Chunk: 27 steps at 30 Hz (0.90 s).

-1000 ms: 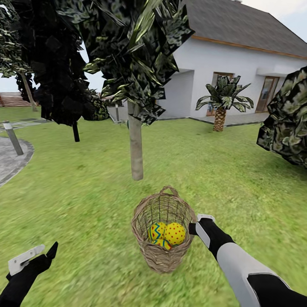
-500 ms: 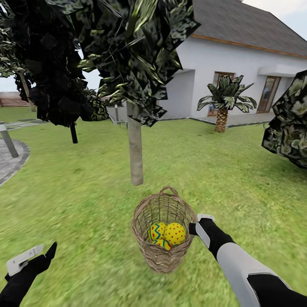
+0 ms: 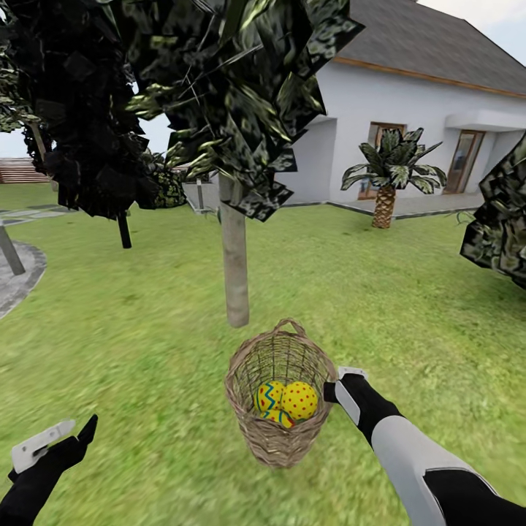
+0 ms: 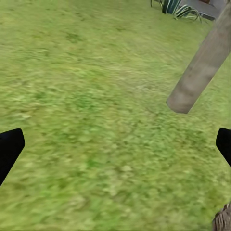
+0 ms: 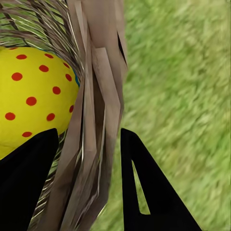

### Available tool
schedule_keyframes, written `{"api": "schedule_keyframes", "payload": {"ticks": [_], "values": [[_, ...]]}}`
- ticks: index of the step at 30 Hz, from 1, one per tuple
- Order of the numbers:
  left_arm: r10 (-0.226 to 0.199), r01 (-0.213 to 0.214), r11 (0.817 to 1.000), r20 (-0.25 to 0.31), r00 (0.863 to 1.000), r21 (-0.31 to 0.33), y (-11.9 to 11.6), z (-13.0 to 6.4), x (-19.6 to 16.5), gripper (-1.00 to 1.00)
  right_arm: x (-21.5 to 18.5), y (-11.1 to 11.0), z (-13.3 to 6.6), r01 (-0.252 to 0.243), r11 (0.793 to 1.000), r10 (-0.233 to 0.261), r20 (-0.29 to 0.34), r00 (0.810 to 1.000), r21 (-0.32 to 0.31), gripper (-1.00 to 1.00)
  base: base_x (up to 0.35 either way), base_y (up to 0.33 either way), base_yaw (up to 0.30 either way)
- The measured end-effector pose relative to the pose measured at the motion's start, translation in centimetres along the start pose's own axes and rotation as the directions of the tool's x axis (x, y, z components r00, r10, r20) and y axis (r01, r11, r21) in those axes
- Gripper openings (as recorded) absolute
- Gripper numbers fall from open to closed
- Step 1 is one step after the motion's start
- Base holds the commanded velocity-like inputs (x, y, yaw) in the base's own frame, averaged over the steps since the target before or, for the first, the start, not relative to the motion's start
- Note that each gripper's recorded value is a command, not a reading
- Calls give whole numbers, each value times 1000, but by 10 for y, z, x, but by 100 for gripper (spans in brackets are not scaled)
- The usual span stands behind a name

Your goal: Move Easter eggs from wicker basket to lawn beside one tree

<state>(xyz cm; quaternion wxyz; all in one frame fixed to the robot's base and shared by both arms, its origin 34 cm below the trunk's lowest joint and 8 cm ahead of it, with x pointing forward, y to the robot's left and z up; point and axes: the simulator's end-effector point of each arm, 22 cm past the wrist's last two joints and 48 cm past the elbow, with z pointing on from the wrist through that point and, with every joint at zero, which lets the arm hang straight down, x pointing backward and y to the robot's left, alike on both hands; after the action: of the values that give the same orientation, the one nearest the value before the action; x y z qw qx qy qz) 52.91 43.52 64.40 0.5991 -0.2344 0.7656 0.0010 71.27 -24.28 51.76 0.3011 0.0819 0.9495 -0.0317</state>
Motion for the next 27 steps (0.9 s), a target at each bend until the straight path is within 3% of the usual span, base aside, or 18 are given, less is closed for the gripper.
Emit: {"api": "schedule_keyframes", "payload": {"ticks": [27], "values": [[-5, 5, 1000, 8, 1000, -27, 12, -2, -3, 100, -1, -3, 0, -2, 1000, 2, 5, 1000, 3, -100, 332, 6, 0]]}}
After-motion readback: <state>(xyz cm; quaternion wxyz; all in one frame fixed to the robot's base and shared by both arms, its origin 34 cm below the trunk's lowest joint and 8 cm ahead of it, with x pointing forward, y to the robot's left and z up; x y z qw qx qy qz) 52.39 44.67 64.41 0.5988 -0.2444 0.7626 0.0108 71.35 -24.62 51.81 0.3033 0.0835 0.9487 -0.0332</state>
